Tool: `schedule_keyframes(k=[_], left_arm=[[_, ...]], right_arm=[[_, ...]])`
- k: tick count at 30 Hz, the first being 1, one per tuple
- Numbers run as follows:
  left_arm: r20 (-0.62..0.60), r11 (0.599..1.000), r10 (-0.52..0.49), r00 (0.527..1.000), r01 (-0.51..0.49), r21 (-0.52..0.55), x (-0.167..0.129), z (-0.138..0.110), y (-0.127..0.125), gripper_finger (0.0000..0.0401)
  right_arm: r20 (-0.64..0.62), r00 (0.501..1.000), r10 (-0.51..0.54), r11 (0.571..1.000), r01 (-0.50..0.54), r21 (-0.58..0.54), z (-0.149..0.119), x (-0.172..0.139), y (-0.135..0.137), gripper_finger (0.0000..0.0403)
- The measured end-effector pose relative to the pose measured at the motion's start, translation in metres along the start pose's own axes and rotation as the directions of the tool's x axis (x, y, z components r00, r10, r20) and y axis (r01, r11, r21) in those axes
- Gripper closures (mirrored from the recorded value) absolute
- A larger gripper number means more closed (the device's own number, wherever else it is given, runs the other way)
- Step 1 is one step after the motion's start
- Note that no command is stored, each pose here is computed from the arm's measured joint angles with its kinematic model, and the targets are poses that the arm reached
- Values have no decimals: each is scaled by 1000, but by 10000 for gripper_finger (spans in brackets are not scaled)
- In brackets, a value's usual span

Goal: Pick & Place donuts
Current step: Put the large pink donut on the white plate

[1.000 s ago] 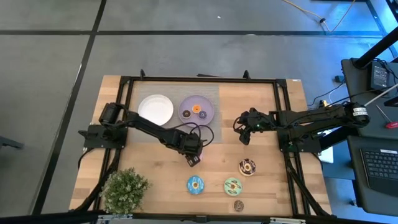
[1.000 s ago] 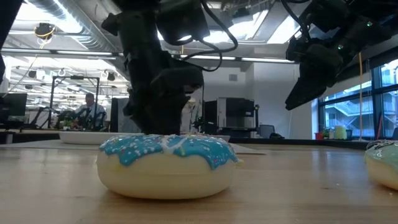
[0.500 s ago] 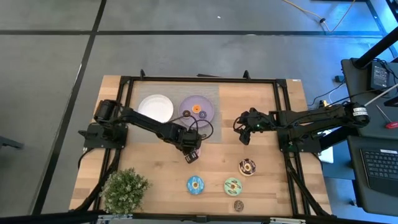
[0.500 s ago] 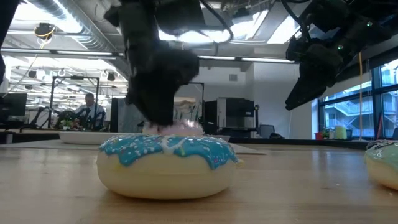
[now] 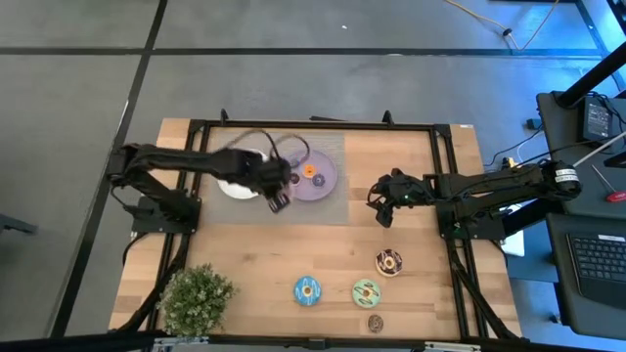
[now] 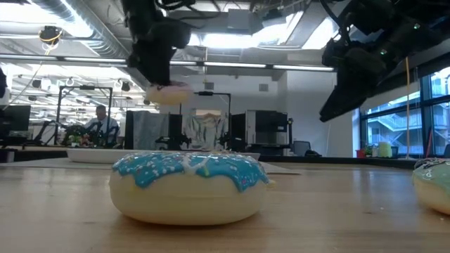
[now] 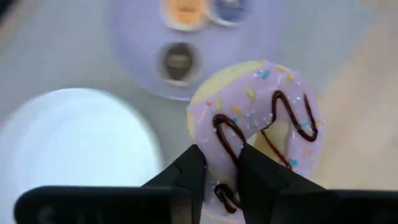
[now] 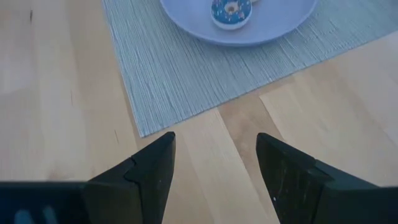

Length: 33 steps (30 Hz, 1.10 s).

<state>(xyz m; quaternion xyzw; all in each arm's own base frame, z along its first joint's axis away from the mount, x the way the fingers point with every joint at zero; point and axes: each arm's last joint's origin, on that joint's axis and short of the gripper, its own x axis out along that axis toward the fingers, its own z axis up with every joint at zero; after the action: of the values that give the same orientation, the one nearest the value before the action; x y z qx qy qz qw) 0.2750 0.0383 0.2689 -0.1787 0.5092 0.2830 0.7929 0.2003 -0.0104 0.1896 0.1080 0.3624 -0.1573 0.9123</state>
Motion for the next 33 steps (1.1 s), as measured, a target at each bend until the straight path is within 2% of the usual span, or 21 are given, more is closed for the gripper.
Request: schedule_keyframes(k=[7, 11, 15, 20, 28, 33], left_arm=[[-49, 973, 141, 989, -147, -177, -2, 10, 66, 328], [-128, 945, 186, 974, -213, -246, 17, 3, 97, 327], [-156, 915, 173, 972, -217, -340, 44, -10, 120, 326], [-144, 884, 204, 968, -246, -399, 66, -23, 138, 326], [-191, 819, 326, 926, -378, -432, 76, -38, 155, 328], [-165, 812, 334, 928, -372, -449, 76, -35, 158, 324]], right_arm=[[31, 998, -63, 998, 63, 8, 2, 0, -2, 177], [49, 994, -94, 996, 93, 15, 3, 0, -2, 177], [68, 991, -112, 993, 109, 43, 4, 0, -3, 177], [86, 990, -108, 993, 104, 49, 6, 0, -2, 177], [96, 990, -105, 994, 100, 54, 7, 0, -2, 177], [96, 990, -105, 994, 100, 55, 7, 0, -2, 177]])
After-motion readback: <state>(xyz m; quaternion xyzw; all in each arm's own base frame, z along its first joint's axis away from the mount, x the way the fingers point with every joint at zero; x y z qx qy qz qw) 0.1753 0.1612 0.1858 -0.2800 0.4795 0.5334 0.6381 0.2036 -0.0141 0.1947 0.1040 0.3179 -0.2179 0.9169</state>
